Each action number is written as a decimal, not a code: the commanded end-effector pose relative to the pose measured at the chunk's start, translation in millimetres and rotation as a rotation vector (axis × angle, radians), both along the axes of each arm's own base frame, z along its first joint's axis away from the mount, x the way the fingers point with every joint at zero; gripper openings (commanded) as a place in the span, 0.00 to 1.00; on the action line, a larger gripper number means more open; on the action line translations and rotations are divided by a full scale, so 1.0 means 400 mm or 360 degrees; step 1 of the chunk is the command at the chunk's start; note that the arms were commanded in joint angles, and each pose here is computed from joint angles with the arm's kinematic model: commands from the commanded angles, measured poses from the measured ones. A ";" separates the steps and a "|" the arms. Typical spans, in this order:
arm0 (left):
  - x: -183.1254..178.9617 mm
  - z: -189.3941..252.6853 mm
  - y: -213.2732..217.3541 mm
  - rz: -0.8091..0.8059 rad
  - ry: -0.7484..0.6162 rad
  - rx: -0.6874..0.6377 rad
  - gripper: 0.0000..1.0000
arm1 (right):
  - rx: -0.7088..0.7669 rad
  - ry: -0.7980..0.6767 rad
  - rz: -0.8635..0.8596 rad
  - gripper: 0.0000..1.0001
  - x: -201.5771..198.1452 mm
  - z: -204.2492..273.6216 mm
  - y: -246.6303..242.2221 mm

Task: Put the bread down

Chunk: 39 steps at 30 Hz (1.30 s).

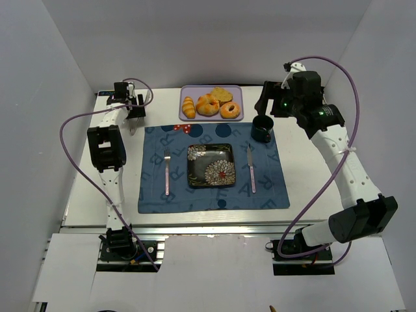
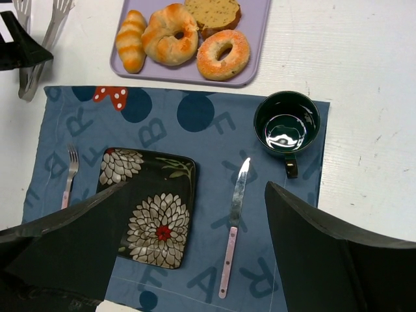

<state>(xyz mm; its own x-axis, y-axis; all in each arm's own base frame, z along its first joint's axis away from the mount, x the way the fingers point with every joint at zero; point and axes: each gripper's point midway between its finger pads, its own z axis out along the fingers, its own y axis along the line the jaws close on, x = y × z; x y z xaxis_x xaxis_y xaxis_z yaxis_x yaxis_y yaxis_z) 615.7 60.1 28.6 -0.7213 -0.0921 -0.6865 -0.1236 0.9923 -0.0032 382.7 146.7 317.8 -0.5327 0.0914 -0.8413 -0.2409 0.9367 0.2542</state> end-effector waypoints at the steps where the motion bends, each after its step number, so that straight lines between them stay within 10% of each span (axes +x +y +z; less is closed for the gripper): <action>1: -0.003 -0.021 -0.016 -0.0076 0.0042 -0.0039 0.87 | 0.0021 -0.0106 0.0055 0.89 0.015 0.060 0.013; 8: -0.007 0.002 -0.001 -0.0133 0.0057 0.0020 0.51 | 0.0032 -0.0090 0.0083 0.89 0.001 0.056 0.018; 19: -0.024 0.530 -0.045 0.0117 -0.0497 -0.0167 0.50 | 0.0083 -0.0202 0.0072 0.89 -0.029 0.091 0.009; 29: -0.183 0.606 -0.459 -0.0306 -0.0327 -0.0487 0.51 | 0.0134 -0.0305 0.0014 0.89 -0.091 0.114 -0.021; 39: -0.160 0.584 -0.682 -0.0410 -0.0294 -0.0715 0.52 | 0.0129 -0.0370 -0.0007 0.89 -0.120 0.127 -0.040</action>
<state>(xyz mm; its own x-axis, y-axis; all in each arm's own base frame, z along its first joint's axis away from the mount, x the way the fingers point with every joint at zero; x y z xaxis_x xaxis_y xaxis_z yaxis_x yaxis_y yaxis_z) 548.7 -214.2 244.6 -0.6440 -0.1717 -0.7455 0.1931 0.9065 -0.3756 334.2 134.9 350.0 -0.3968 0.1469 -0.9061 -0.2925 0.9154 0.2765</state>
